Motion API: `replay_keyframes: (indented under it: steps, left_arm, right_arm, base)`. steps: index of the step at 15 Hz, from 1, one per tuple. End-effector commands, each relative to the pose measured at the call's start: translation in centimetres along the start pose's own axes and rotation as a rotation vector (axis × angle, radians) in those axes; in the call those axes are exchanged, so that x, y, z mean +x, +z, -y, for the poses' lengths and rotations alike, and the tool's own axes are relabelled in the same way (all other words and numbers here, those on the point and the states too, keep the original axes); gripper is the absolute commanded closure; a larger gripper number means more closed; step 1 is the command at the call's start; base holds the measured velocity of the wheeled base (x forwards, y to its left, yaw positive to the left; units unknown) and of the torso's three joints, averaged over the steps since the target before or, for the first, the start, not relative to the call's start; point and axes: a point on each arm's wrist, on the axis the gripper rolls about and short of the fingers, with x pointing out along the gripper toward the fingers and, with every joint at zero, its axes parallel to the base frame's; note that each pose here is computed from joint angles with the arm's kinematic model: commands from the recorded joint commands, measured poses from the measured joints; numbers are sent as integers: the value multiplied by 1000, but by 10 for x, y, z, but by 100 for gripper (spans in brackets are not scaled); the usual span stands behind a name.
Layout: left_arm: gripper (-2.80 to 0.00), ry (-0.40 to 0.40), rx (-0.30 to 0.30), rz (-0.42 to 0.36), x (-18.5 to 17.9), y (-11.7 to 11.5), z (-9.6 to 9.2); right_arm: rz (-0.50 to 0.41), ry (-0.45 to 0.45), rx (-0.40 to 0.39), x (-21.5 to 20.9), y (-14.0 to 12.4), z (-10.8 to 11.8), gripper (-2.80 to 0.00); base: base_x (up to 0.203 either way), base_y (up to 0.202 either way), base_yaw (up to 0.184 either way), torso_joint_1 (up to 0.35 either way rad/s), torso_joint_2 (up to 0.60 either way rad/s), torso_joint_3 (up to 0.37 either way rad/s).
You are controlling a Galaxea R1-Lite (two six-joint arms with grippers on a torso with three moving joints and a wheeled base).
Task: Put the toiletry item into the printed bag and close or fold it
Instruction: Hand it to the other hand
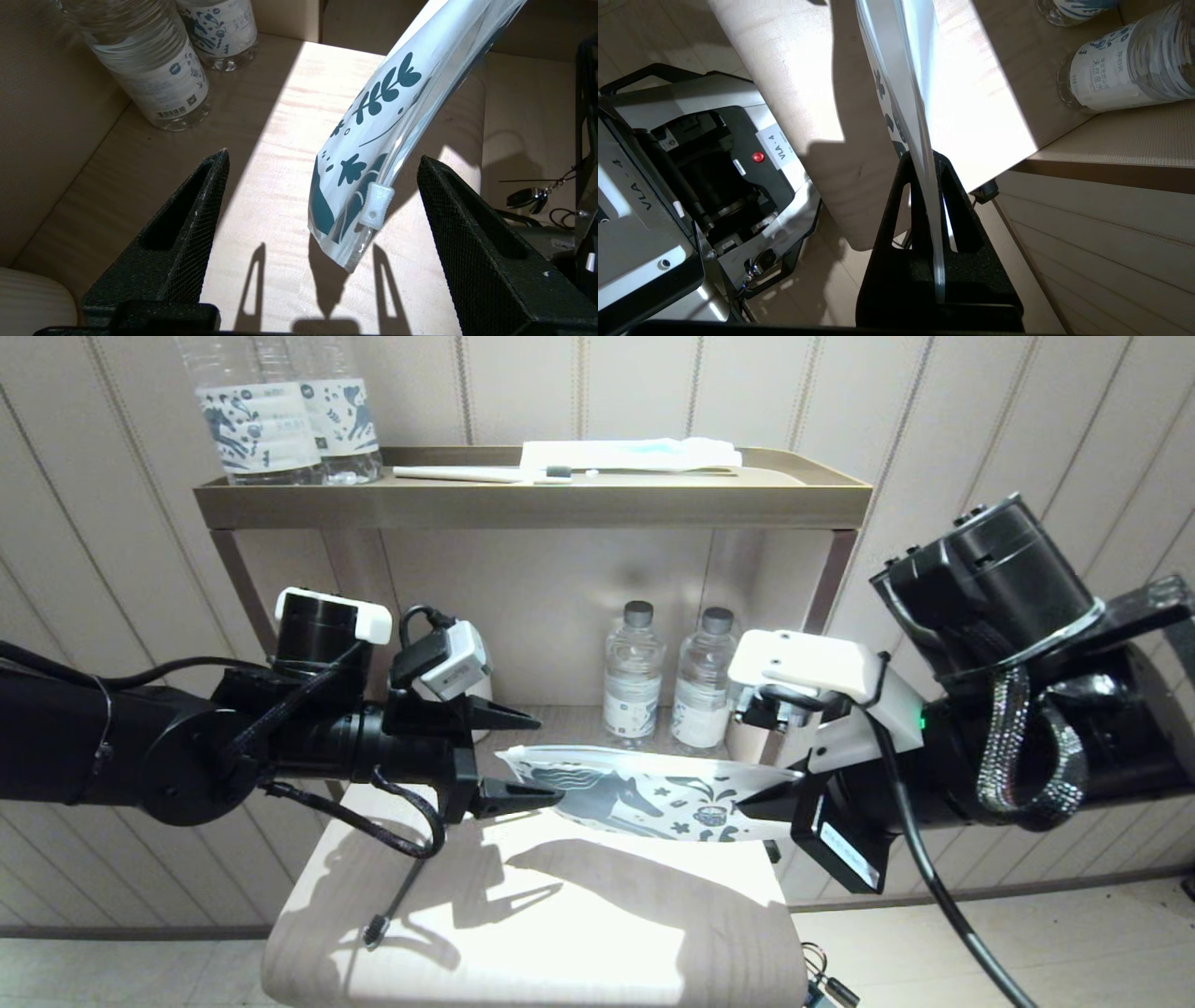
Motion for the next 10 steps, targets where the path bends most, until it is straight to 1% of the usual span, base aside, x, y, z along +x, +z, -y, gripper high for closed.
replay_keyframes:
  steps: [1,6,7,10]
  left_arm:
    - [-280,-5,1,1,1,-1,0]
    - [-280,-6,1,0,0,-1,1]
    - [0,-6,0,-1,-1,-1,2]
    - [0,-7,3,4,-3,1,3]
  right_arm:
    - [8,11,-10,0,3,-2,0]
    - [23,33,-17,4,9,-3,0]
    - [26,32,-17,4,10,-3,0]
    - [23,35,-19,8,12,-3,0]
  base:
    - [0,0,0,0,0,0]
    - [0,0,0,0,0,0]
    - [0,0,0,0,0,0]
    - [0,0,0,0,0,0]
